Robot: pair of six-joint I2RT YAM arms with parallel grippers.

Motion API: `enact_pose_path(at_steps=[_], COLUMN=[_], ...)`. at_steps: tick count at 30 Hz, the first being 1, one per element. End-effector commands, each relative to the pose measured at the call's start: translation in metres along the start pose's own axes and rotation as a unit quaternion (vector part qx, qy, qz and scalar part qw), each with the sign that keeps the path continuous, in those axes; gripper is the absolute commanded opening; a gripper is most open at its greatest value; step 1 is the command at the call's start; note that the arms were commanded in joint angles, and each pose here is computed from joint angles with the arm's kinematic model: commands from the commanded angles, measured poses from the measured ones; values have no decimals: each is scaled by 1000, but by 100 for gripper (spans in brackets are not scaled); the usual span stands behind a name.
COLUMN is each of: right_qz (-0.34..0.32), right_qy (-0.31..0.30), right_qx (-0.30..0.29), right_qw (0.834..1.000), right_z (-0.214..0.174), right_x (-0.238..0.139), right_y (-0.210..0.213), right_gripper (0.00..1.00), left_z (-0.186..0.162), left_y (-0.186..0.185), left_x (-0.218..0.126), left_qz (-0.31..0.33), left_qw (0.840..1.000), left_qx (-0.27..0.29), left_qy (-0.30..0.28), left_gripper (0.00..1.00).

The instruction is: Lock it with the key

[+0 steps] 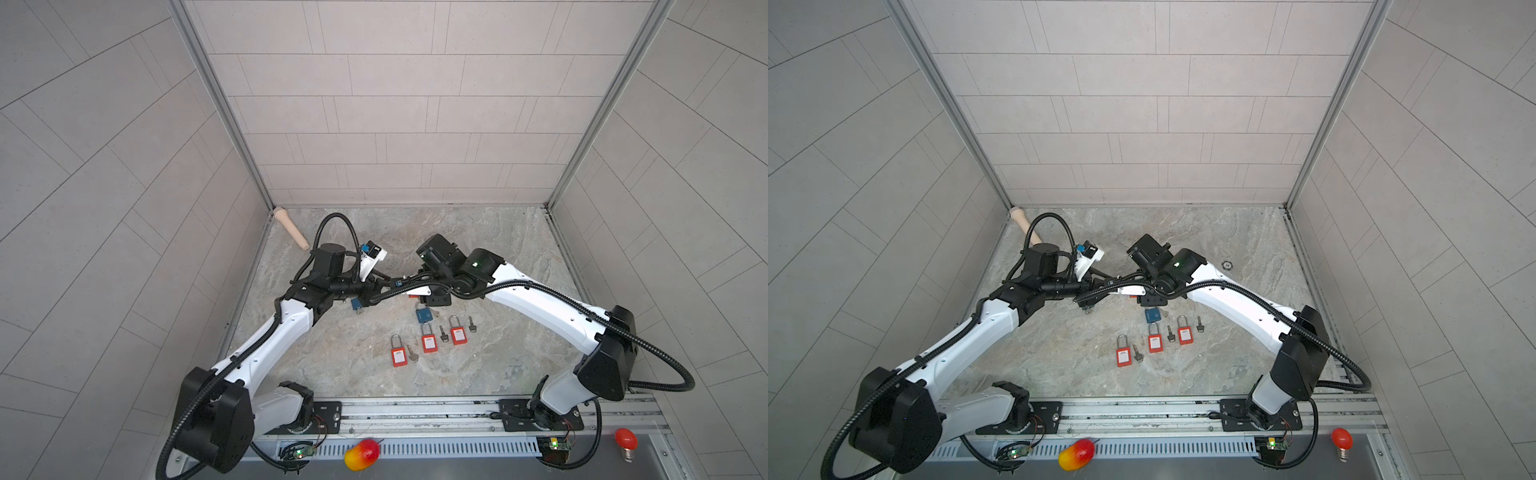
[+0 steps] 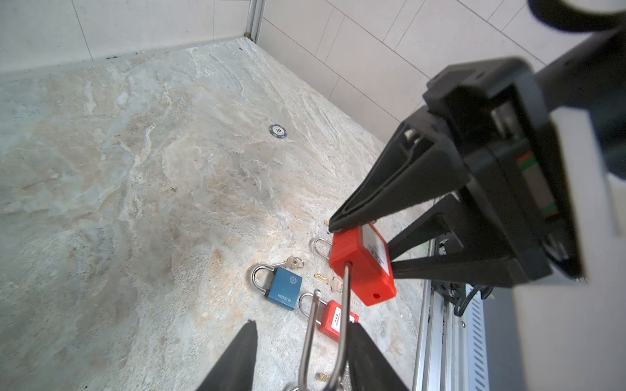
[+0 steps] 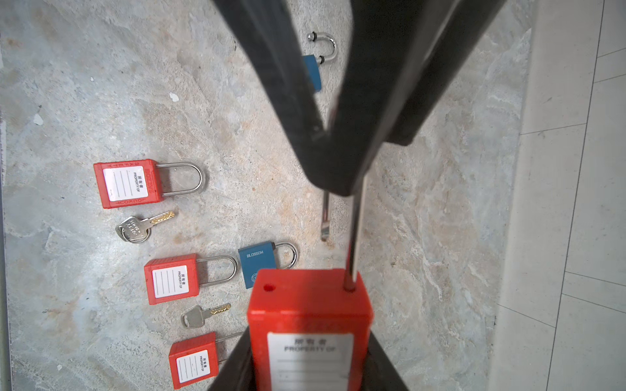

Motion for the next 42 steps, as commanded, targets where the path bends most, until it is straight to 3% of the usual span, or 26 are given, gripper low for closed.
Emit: enact_pose_path(at_steps=[1,7,13,26,29,35,42], right_qz=[-17,-21,-32,-67,-68,-68,-47], right_qy=[-14,-3,0,9,7,11,-20], right_qx=[-19,-27,-34,-46,-50,-57,-17], right_qw=[1000,999,999,997,996,996,999], right_z=[5,4,6,10,10,7,1], right_x=[-14,-16,-21,-30,-33,-35,-55], right_y=[0,1,0,-6,-5,-3,8], right_gripper=[15,15,15,16,22,29,52], left_z=[11,13,11,10,12,19,30], left_y=[-8,-12,-16,-21,-24,-28,-35], left_x=[-2,-1,0,-1,-2,-2,-4], left_qz=[-14,-27,-40,-59,-63,-72,-80], left_qw=[1000,999,999,998,998,997,994], left_qx=[20,20,19,20,27,42,75], left_qy=[-4,-1,10,15,12,3,-23], left_gripper=[41,33,18,10,0,0,0])
Point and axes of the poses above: each gripper's point midway between its finger pads, its own x axis out along the fingers, its own y axis along the line the jaws close on, z = x × y, the point moved 5 cm from there along -x, back along the fingers, and after that the axes turned 1 degree about -x, right-handed, at the moved point
